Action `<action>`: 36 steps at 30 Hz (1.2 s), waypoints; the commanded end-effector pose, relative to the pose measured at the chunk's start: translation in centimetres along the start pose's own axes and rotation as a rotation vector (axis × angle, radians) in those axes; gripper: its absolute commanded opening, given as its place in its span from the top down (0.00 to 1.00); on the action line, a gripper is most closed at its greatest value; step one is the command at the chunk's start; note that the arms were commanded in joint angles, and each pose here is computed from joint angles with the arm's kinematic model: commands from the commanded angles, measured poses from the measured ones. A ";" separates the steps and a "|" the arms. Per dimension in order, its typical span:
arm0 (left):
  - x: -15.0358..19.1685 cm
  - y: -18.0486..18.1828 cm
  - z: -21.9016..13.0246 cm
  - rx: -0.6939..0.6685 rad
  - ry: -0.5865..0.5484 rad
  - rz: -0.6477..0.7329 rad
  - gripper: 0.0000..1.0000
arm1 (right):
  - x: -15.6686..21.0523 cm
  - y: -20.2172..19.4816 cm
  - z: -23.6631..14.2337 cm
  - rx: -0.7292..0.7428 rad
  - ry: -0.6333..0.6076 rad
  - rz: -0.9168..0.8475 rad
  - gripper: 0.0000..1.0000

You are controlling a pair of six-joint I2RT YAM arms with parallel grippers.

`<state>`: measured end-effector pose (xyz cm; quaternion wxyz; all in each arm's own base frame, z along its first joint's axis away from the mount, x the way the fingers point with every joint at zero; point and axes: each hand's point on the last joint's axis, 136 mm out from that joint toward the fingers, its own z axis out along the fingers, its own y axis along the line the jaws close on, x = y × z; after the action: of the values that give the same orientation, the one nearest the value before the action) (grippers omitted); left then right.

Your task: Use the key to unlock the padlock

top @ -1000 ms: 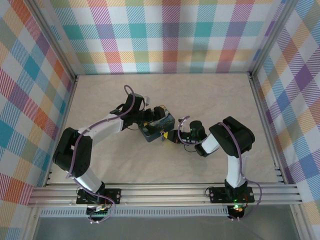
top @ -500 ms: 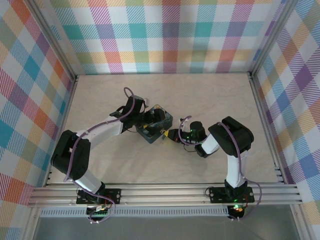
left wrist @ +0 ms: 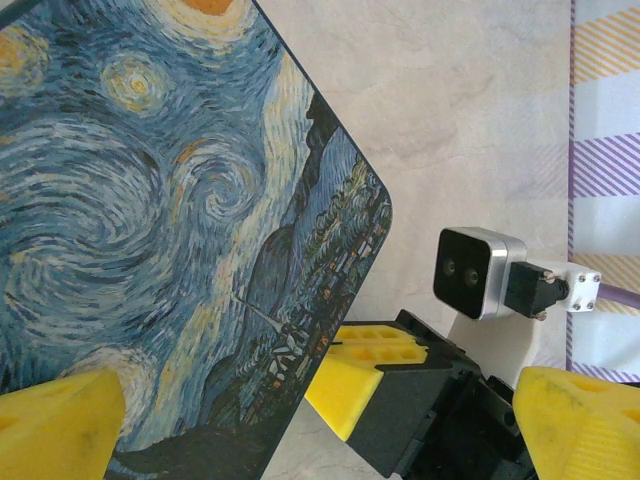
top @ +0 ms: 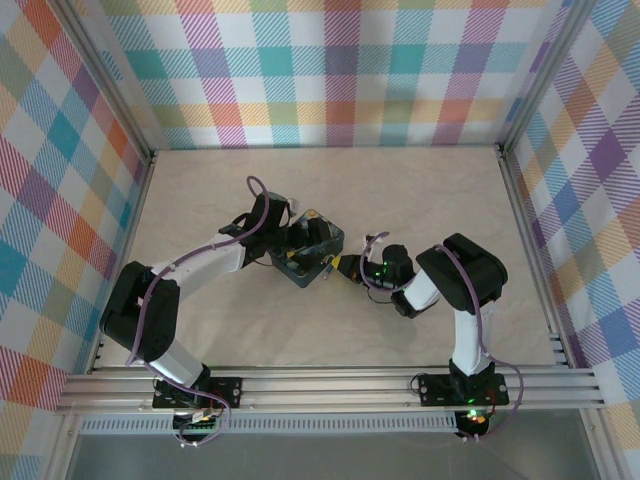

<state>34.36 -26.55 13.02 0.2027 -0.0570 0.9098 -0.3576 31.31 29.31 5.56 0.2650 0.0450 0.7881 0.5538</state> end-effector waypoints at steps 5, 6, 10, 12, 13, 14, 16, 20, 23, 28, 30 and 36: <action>2.2 0.7 -0.3 -0.029 0.057 -0.026 0.00 | -0.8 0.5 -0.3 -0.010 -0.052 -0.013 0.98; 2.0 0.5 -0.4 -0.027 0.050 -0.024 0.00 | -0.8 0.5 -0.4 -0.004 -0.056 -0.015 0.98; 1.1 -0.5 -1.5 -0.001 -0.003 -0.013 0.00 | -0.9 0.4 -0.9 0.013 -0.068 -0.027 0.98; 0.5 -1.2 -2.3 0.010 -0.031 -0.001 0.00 | -0.9 0.5 -1.1 0.021 -0.069 -0.038 0.97; 0.3 -1.5 -2.8 0.016 -0.047 0.005 0.00 | -1.0 0.5 -1.2 0.026 -0.072 -0.044 0.98; 0.0 -1.7 -3.2 0.018 -0.062 0.011 0.00 | -1.0 0.5 -1.4 0.033 -0.075 -0.051 0.98; -0.5 -2.1 -4.2 0.020 -0.102 0.025 0.00 | -1.0 0.5 -1.7 0.047 -0.075 -0.061 0.98; -1.3 -2.4 -6.2 0.012 -0.179 0.054 0.00 | -1.2 0.7 -2.4 0.069 -0.082 -0.087 0.98; -1.8 -2.4 -7.9 -0.002 -0.241 0.078 0.00 | -1.3 1.2 -3.0 0.085 -0.082 -0.113 0.98; -2.9 -1.9 -12.2 -0.031 -0.414 0.093 0.00 | -1.6 2.8 -4.3 0.119 -0.068 -0.193 0.98; -2.9 -1.5 -13.9 -0.042 -0.473 0.104 0.00 | -1.6 3.2 -5.1 0.149 -0.058 -0.223 0.98; -2.7 -1.0 -17.4 -0.055 -0.570 0.124 0.00 | -1.1 3.9 -7.2 0.231 -0.007 -0.281 0.97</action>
<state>30.06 -17.12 26.31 0.4508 -0.1025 0.8262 -0.3219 28.90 25.23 13.06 0.3586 -0.0158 0.8095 0.4645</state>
